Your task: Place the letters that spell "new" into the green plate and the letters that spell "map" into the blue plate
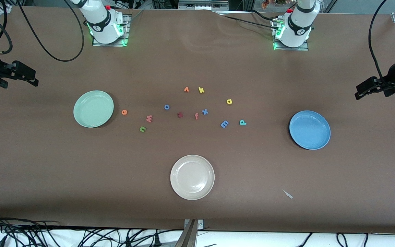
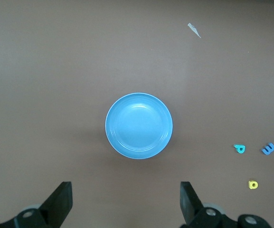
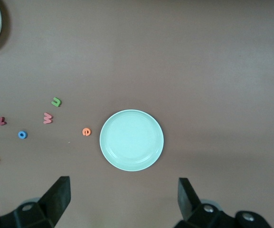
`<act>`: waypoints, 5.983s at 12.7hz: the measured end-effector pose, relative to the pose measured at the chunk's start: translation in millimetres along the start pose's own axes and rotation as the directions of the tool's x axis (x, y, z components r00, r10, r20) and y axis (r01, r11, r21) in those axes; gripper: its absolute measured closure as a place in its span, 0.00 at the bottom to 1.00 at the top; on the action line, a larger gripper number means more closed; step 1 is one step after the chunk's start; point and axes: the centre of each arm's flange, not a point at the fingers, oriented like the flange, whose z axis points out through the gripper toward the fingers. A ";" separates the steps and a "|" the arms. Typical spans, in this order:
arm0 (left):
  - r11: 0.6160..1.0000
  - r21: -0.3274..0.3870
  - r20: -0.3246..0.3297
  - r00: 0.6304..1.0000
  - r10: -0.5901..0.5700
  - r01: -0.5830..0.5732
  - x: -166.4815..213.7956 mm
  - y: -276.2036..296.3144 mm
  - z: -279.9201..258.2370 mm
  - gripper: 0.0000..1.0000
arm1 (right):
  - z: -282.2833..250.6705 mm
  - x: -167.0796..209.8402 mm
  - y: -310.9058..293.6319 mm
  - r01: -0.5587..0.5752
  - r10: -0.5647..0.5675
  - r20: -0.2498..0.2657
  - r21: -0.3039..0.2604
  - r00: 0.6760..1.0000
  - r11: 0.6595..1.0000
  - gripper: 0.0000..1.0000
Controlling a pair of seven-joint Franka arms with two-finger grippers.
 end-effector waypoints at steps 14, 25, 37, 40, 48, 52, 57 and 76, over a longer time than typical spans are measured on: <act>1.000 0.000 0.002 1.000 0.000 0.000 0.0 0.0 1.1 0.00 | 0.7 0.4 0.0 0.000 0.000 -0.001 0.000 1.000 1.000 0.00; 1.000 0.000 0.004 1.000 0.000 0.000 -0.1 0.0 2.1 0.00 | 1.9 -0.1 0.0 0.000 0.000 0.006 0.001 1.000 1.000 0.00; 1.000 0.000 0.004 1.000 0.000 0.000 -0.1 0.0 2.2 0.00 | 2.2 -0.4 0.0 0.000 0.000 0.008 0.001 1.000 1.000 0.00; 1.000 0.000 0.004 1.000 0.000 0.000 -0.1 0.0 2.2 0.00 | 2.2 -0.4 0.0 0.000 0.000 0.008 0.001 1.000 1.000 0.00; 1.000 0.000 0.006 1.000 0.000 0.000 -0.2 0.0 2.8 0.00 | 3.5 -2.2 -0.2 0.000 0.000 0.024 0.002 1.000 1.000 0.00; 1.000 0.000 0.006 1.000 0.000 0.000 -0.2 0.0 2.9 0.00 | 3.9 -2.7 -0.2 0.000 0.000 0.029 0.003 1.000 1.000 0.00; 1.000 0.000 0.006 1.000 0.000 0.000 -0.2 0.0 3.0 0.00 | 4.1 -3.0 0.9 -0.002 0.002 0.031 0.003 1.000 1.000 0.00; 1.000 0.001 0.014 1.000 0.008 -0.008 -1.1 4.4 6.9 0.00 | 12.1 -4.2 2.3 -0.005 0.004 0.062 0.005 0.998 1.000 0.00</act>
